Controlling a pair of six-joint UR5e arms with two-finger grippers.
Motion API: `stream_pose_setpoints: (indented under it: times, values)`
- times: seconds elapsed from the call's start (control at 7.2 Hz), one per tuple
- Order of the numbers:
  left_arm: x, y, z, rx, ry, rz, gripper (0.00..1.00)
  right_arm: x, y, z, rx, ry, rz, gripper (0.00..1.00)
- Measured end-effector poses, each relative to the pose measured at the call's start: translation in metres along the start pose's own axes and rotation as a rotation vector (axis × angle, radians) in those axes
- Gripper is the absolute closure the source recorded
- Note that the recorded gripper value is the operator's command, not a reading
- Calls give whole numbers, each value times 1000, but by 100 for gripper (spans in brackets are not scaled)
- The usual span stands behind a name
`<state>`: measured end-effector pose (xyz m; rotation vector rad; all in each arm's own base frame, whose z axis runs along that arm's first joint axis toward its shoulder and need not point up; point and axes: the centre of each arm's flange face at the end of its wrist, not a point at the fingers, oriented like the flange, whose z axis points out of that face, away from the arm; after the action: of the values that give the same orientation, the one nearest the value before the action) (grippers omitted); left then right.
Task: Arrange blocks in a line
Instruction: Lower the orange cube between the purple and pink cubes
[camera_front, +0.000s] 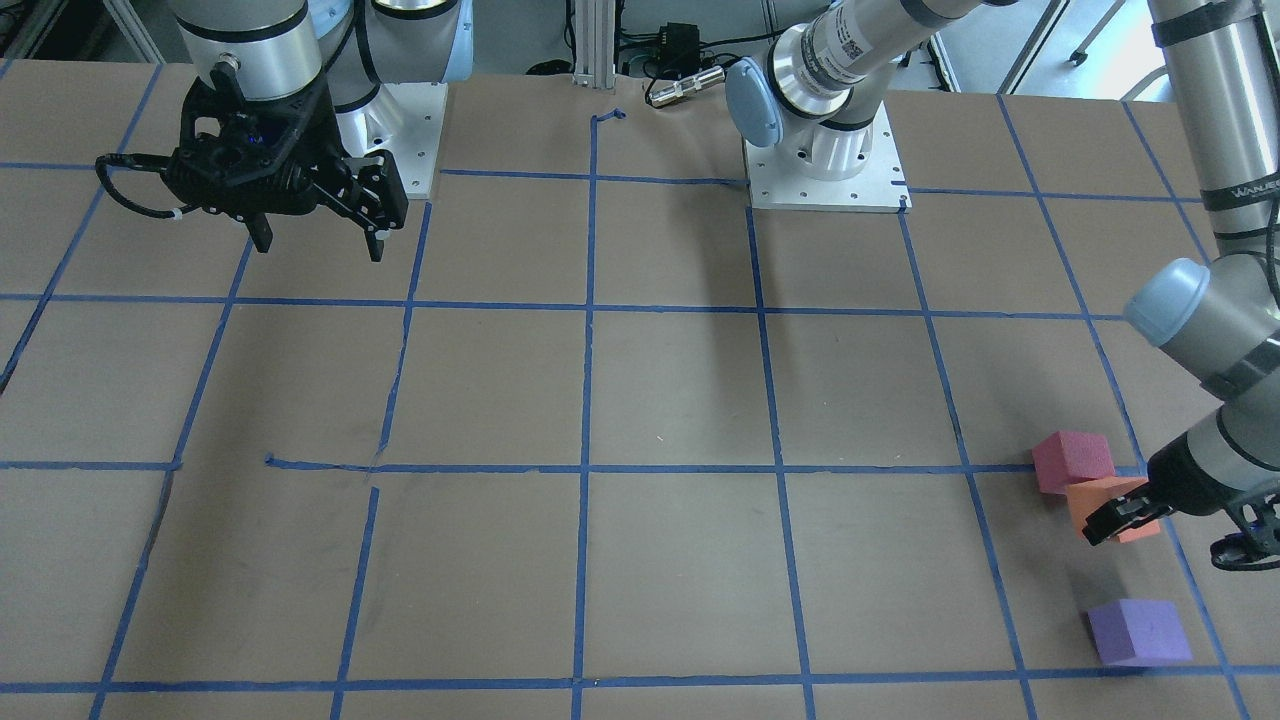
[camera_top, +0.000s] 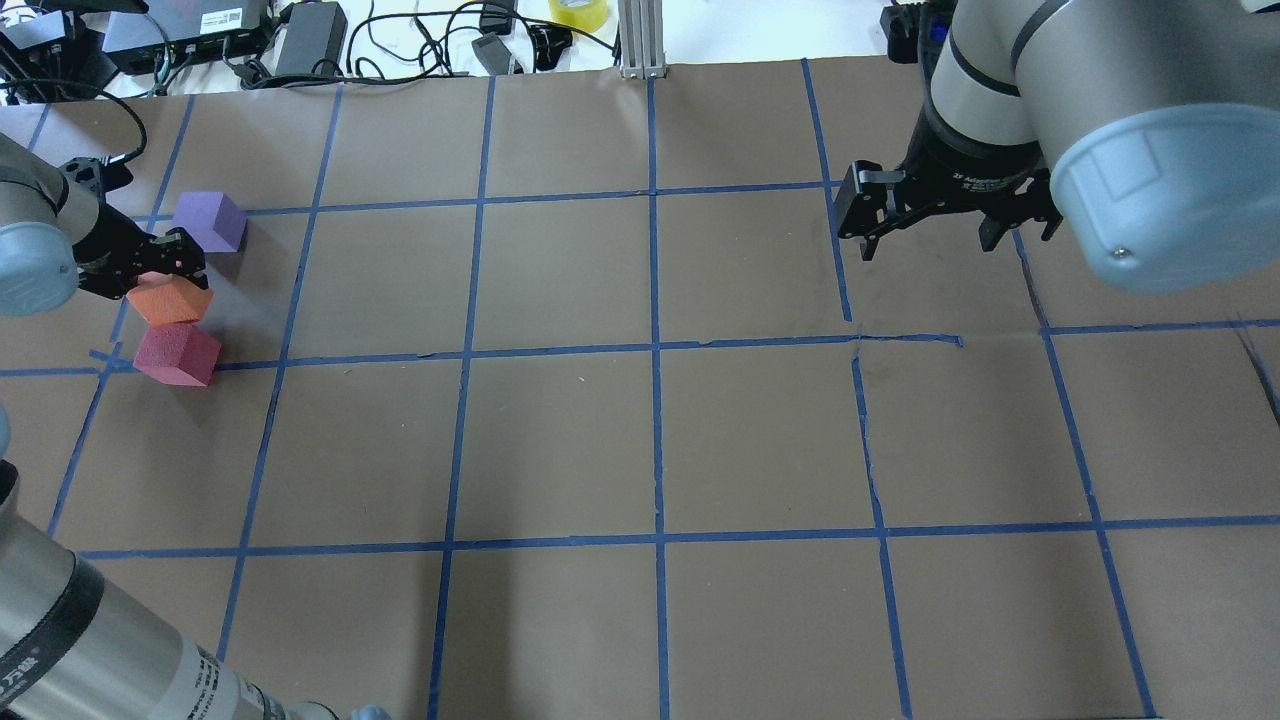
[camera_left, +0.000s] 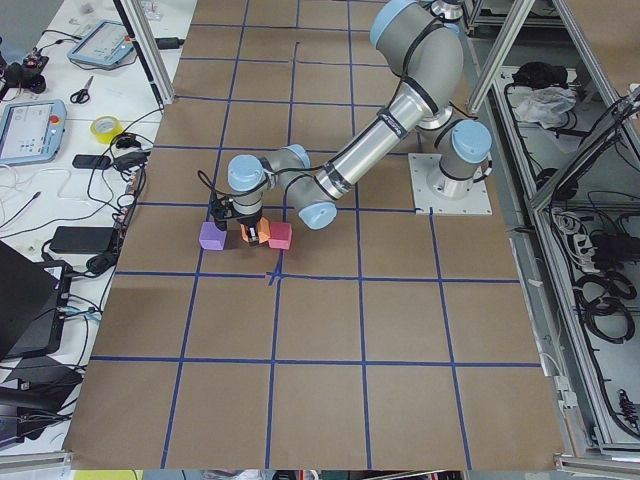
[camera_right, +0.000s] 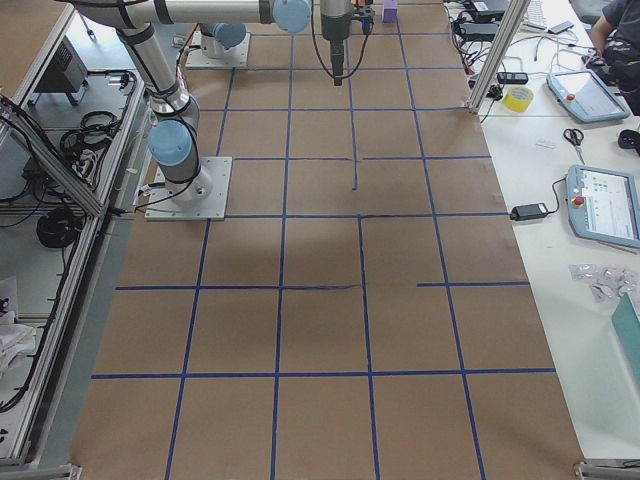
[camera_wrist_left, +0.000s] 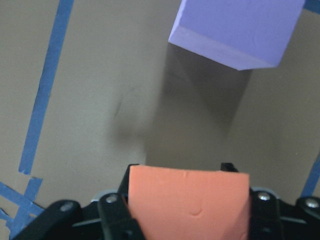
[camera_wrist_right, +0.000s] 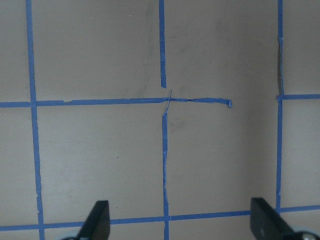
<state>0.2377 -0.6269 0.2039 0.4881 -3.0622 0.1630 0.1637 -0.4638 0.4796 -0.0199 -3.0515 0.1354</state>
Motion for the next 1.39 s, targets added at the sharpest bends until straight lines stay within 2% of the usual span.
stream_pose_setpoints:
  times: [0.56, 0.83, 1.39]
  values:
    - [-1, 2, 16, -8, 1, 13, 100, -5, 0, -2, -3, -72, -7, 0]
    - [-1, 1, 25, -10, 1, 38, 100, -3, -1, -1, -2, -79, -28, 0]
    - [1, 0, 26, -6, -1, 267, 100, 1, -2, 0, -11, -77, -32, 0]
